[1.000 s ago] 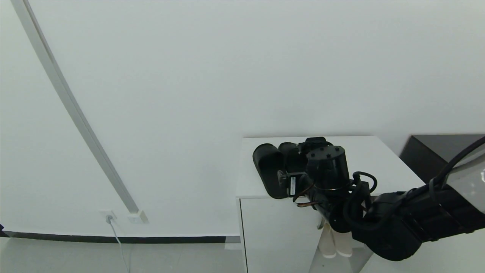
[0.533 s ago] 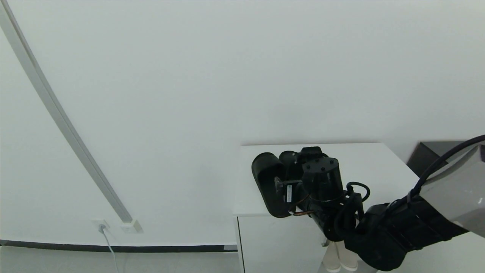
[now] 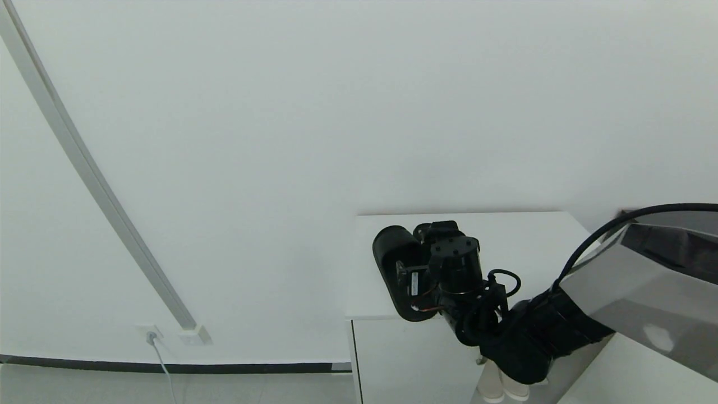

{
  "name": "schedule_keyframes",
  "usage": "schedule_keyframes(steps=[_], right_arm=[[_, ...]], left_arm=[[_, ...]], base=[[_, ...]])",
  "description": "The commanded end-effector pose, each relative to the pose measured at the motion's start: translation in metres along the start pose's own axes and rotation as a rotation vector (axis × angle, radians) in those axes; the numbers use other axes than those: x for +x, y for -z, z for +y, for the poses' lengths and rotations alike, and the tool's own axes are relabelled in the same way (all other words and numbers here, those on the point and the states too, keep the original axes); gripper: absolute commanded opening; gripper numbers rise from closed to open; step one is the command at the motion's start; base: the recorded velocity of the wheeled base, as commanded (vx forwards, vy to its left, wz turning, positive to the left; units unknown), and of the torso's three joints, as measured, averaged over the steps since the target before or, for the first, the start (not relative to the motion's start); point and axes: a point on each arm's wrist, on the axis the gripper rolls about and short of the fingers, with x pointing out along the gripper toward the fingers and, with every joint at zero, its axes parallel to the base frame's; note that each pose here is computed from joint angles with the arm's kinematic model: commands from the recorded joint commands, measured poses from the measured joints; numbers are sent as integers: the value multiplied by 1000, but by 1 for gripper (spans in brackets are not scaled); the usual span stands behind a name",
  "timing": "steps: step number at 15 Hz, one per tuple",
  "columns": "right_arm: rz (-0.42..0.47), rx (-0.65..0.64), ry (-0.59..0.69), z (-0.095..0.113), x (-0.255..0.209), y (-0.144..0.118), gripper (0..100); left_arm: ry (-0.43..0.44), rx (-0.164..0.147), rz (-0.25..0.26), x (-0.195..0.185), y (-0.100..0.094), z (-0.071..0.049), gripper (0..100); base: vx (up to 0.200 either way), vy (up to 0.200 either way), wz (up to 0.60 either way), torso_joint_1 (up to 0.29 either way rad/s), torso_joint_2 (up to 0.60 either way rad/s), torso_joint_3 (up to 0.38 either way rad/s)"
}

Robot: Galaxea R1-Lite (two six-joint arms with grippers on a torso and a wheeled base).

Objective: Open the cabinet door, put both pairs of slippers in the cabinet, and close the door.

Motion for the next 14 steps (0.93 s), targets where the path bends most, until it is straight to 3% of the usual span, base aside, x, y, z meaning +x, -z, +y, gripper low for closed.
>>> schedule_keyframes(steps=[1,4,13,14], right_arm=[[13,-8,7,1,11,9,100],[-18,-2,19,-6,48,7,100],[-38,-32,27,-7,73,6,100],[-38,-32,27,-7,73,6,0]], left_arm=[[1,0,2,0,0,0,0],[1,0,2,0,0,0,0],[1,0,2,0,0,0,0],[1,0,2,0,0,0,0]], base=[[0,0,0,0,0,0],[0,0,0,0,0,0],[0,0,0,0,0,0],[0,0,0,0,0,0]])
